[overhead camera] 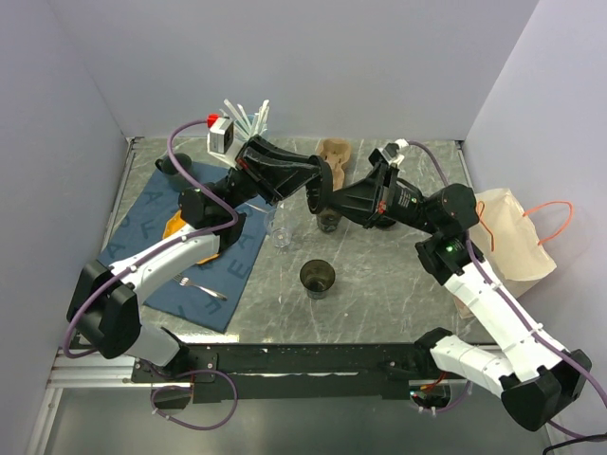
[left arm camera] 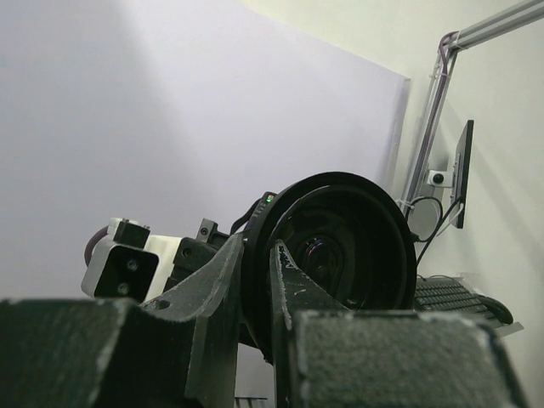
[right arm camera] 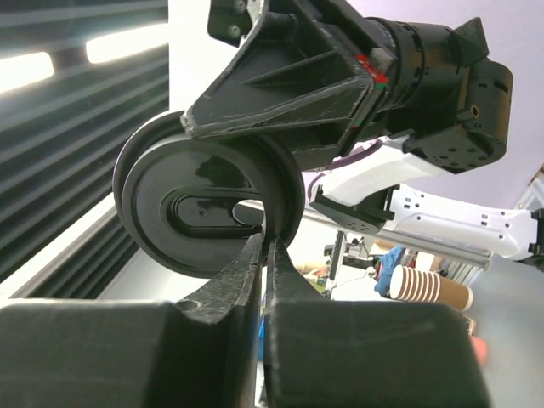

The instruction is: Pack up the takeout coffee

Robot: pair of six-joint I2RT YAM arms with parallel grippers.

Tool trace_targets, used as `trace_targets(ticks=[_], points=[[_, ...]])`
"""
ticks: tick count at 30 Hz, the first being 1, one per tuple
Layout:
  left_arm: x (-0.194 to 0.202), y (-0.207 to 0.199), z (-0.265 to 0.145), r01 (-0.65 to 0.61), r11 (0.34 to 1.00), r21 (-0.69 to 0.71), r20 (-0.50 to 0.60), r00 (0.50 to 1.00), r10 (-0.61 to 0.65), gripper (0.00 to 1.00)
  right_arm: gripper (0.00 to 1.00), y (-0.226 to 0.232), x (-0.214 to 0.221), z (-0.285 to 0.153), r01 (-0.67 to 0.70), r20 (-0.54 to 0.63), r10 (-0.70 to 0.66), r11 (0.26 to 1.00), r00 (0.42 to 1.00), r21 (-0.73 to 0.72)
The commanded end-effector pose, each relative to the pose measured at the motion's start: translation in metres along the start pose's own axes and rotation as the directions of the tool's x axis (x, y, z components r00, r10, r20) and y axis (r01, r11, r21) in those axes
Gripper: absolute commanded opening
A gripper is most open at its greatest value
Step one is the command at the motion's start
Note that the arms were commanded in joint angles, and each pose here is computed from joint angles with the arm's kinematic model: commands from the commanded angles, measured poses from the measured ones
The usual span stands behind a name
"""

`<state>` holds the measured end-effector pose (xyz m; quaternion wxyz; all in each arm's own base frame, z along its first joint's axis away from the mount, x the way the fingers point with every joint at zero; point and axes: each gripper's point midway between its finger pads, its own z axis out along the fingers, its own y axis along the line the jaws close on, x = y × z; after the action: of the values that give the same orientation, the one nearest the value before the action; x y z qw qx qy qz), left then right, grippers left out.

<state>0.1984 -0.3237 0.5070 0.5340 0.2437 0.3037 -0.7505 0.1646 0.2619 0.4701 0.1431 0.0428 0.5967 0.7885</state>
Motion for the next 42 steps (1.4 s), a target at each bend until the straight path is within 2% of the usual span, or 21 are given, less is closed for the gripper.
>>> trace_targets(ticks=[1,3,4,5,8,10,12,15,18,27,31,34,35,37,39,42], points=[[-0.014,-0.074,-0.010,-0.299,0.901,0.315,0.166,0.952,0.258,0.04,0.00,0.024,0.005,-0.003,0.080,0.017,-0.079,0.994,0.997,-0.079],[-0.014,-0.072,-0.010,-0.301,0.902,0.311,0.168,0.951,0.259,0.16,0.00,0.020,0.005,-0.004,0.083,0.025,-0.082,0.995,0.996,-0.059],[-0.014,-0.072,-0.010,-0.298,0.903,0.311,0.167,0.952,0.257,0.26,0.00,0.018,0.005,-0.004,0.084,0.029,-0.082,0.995,0.996,-0.055],[-0.014,-0.072,-0.009,-0.300,0.901,0.312,0.169,0.951,0.258,0.28,0.00,0.015,0.005,-0.006,0.081,0.032,-0.080,0.995,0.996,-0.050],[-0.015,-0.069,-0.010,-0.290,0.909,0.298,0.175,0.953,0.247,0.46,0.00,0.011,0.005,-0.007,0.069,0.042,-0.067,0.997,0.997,-0.045],[-0.016,-0.068,-0.011,-0.294,0.912,0.285,0.183,0.951,0.250,0.66,0.00,0.011,0.004,-0.008,0.067,0.051,-0.065,0.997,0.997,-0.044],[-0.016,-0.069,-0.014,-0.303,0.912,0.278,0.182,0.948,0.259,0.76,0.00,0.012,0.003,-0.009,0.070,0.057,-0.068,0.997,0.996,-0.043],[-0.018,-0.068,-0.018,-0.317,0.915,0.252,0.185,0.943,0.276,0.78,0.00,0.007,-0.001,-0.011,0.065,0.073,-0.063,0.998,0.995,-0.019],[-0.019,-0.068,-0.020,-0.329,0.916,0.228,0.179,0.939,0.293,0.75,0.00,-0.002,-0.006,-0.015,0.051,0.111,-0.052,0.999,0.993,0.012],[-0.016,-0.058,-0.029,-0.296,0.945,0.140,0.168,0.948,0.272,0.77,0.00,-0.030,-0.016,-0.024,0.030,0.155,-0.050,0.991,0.987,0.131],[-0.017,-0.052,-0.036,-0.255,0.962,0.097,0.217,0.949,0.229,0.76,0.00,-0.036,-0.015,-0.024,0.023,0.139,-0.044,0.988,0.989,0.151],[-0.016,-0.032,-0.041,-0.231,0.973,0.006,0.227,0.948,0.224,0.75,0.00,-0.047,-0.019,-0.029,0.021,0.150,-0.053,0.978,0.987,0.206],[-0.011,-0.018,-0.045,-0.199,0.978,-0.064,0.204,0.957,0.208,0.75,0.00,-0.049,-0.021,-0.031,0.018,0.156,-0.056,0.973,0.986,0.232],[-0.012,0.000,-0.049,-0.227,0.960,-0.163,0.188,0.948,0.257,0.77,0.00,-0.062,-0.025,-0.039,0.006,0.166,-0.058,0.956,0.984,0.295],[-0.004,0.022,-0.053,-0.236,0.934,-0.268,0.112,0.955,0.273,0.77,0.00,-0.069,-0.027,-0.043,-0.003,0.175,-0.056,0.948,0.983,0.320],[0.007,0.046,-0.056,-0.252,0.902,-0.351,0.020,0.961,0.277,0.75,0.00,-0.085,-0.037,-0.050,0.000,0.186,-0.071,0.934,0.980,0.357]])
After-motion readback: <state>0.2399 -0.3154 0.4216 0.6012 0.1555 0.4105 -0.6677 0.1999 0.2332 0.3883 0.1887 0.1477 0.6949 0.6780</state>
